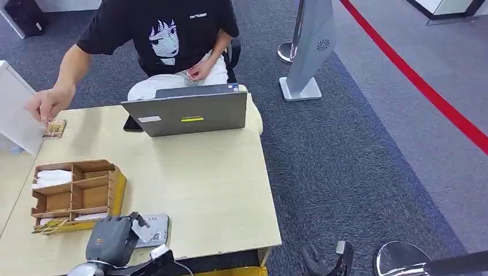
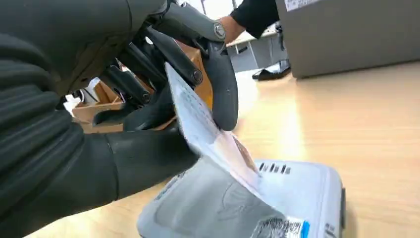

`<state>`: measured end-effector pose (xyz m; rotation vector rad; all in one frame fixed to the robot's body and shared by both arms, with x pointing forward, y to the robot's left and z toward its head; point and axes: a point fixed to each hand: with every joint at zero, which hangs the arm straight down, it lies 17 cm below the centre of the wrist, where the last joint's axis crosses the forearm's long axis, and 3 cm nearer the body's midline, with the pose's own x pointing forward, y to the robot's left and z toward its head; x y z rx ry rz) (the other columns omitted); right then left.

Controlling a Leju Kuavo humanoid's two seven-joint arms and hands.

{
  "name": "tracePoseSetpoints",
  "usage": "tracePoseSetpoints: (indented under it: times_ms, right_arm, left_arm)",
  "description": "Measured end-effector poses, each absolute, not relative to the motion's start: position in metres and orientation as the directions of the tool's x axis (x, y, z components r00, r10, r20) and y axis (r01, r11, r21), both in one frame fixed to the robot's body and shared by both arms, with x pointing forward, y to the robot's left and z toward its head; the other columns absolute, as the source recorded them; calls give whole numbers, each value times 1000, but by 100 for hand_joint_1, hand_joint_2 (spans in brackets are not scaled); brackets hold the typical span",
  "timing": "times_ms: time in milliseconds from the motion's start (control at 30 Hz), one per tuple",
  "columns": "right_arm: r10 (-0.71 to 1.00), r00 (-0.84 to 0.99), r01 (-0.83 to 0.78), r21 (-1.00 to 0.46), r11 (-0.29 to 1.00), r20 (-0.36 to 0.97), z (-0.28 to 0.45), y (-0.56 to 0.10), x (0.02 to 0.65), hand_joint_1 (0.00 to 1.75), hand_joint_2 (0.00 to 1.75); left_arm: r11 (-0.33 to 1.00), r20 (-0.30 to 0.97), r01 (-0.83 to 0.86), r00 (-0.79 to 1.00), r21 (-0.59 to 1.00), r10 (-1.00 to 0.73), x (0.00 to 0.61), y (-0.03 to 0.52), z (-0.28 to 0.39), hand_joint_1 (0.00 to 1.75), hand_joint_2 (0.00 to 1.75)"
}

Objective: Pass the card to the sensor for recognition and then transmit it.

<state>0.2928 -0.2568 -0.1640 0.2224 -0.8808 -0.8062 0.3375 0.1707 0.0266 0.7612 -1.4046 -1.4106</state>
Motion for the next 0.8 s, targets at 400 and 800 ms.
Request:
tracePoseSetpoints:
  times_ms: [400, 800]
  right_arm:
    - [-702, 374, 536, 476, 697, 606, -165, -257, 290, 0, 175]
    - [-689, 394, 518, 472, 713, 608, -171, -252, 272, 0, 175]
  left_arm:
    - [177, 163, -16, -322, 984, -933, 388, 191, 97, 175, 175]
    - [173, 86, -245, -331, 954, -940, 440, 210, 199, 175, 175]
